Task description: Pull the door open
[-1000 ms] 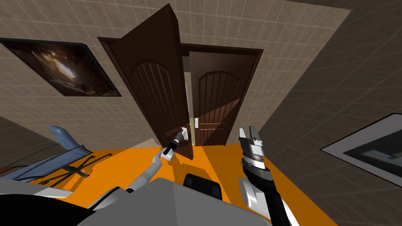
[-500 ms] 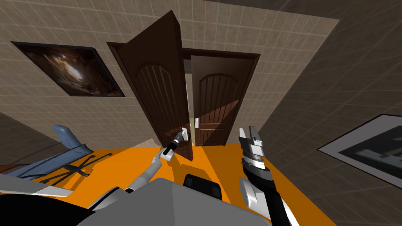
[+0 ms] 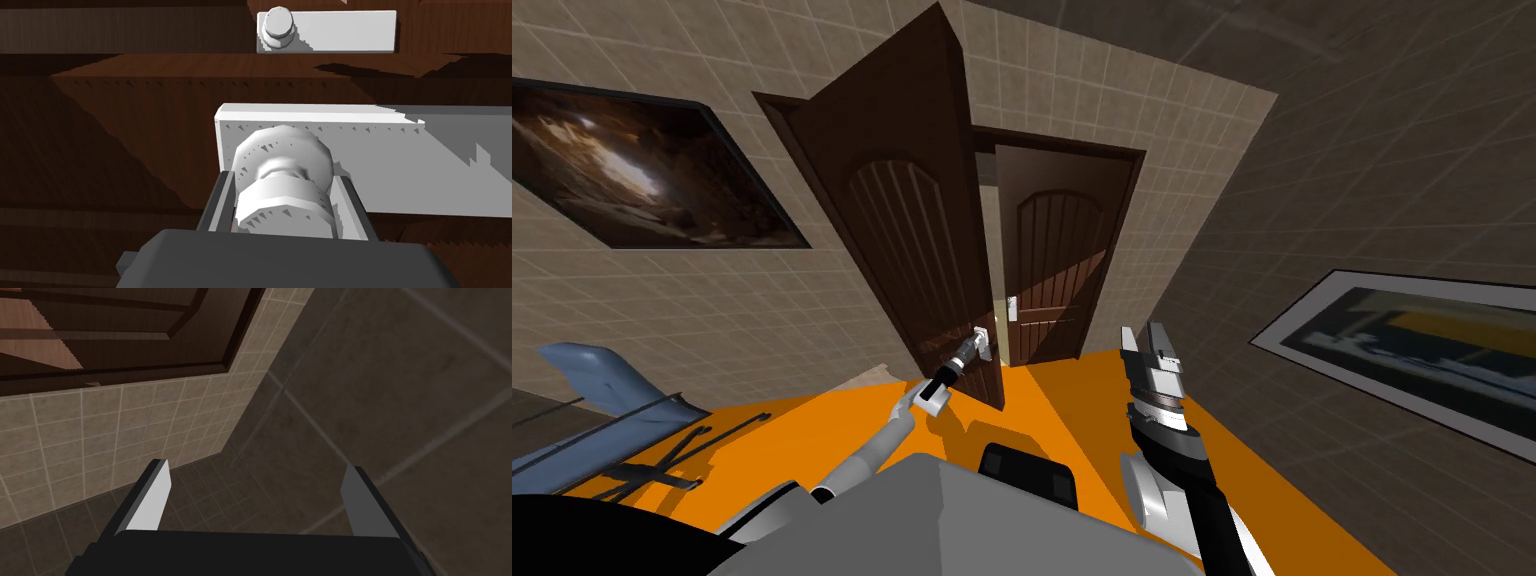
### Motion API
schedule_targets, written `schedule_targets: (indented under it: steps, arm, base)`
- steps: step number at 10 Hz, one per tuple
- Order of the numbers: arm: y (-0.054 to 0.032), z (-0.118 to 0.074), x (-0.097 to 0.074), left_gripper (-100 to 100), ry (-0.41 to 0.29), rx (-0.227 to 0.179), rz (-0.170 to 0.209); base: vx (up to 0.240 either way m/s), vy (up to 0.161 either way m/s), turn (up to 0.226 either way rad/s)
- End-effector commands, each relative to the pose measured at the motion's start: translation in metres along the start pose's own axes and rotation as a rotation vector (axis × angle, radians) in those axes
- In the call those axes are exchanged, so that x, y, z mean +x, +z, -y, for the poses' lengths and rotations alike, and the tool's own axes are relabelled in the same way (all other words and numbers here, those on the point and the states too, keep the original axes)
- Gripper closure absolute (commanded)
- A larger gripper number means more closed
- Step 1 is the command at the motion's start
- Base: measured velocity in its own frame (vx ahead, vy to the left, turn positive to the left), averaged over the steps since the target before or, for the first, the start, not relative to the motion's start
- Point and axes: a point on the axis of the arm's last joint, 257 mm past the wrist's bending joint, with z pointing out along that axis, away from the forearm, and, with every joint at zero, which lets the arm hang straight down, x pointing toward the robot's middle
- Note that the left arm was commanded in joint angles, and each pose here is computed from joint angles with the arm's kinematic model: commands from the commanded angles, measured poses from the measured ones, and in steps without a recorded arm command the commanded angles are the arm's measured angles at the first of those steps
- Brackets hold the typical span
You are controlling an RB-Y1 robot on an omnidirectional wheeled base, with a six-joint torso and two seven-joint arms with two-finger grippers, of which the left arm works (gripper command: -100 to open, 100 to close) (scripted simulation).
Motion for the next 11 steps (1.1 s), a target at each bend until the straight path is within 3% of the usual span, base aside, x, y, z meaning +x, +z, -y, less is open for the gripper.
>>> schedule_targets:
  steps: [1, 5, 6, 7, 11]
  arm:
    - [-0.0085, -0.001, 0.001, 100, 0.0, -0.002, -0.03]
    - [-0.024, -0.002, 0.008, 100, -0.008, -0.008, -0.096]
    - [-0.0223, -0.004, 0.009, 100, -0.007, -0.012, -0.088]
    - [-0.0302, -0.005, 0.009, 100, -0.008, -0.014, -0.107]
    - [-0.0485, -0.003, 0.007, 100, -0.007, -0.008, -0.159]
  base:
    - [-0.218, 0.206, -0.242]
    - [-0.218, 0.134, -0.16]
    - [-0.097, 0.053, -0.037]
    - [-0.15, 0.066, -0.107]
    - [-0.21, 0.129, -0.159]
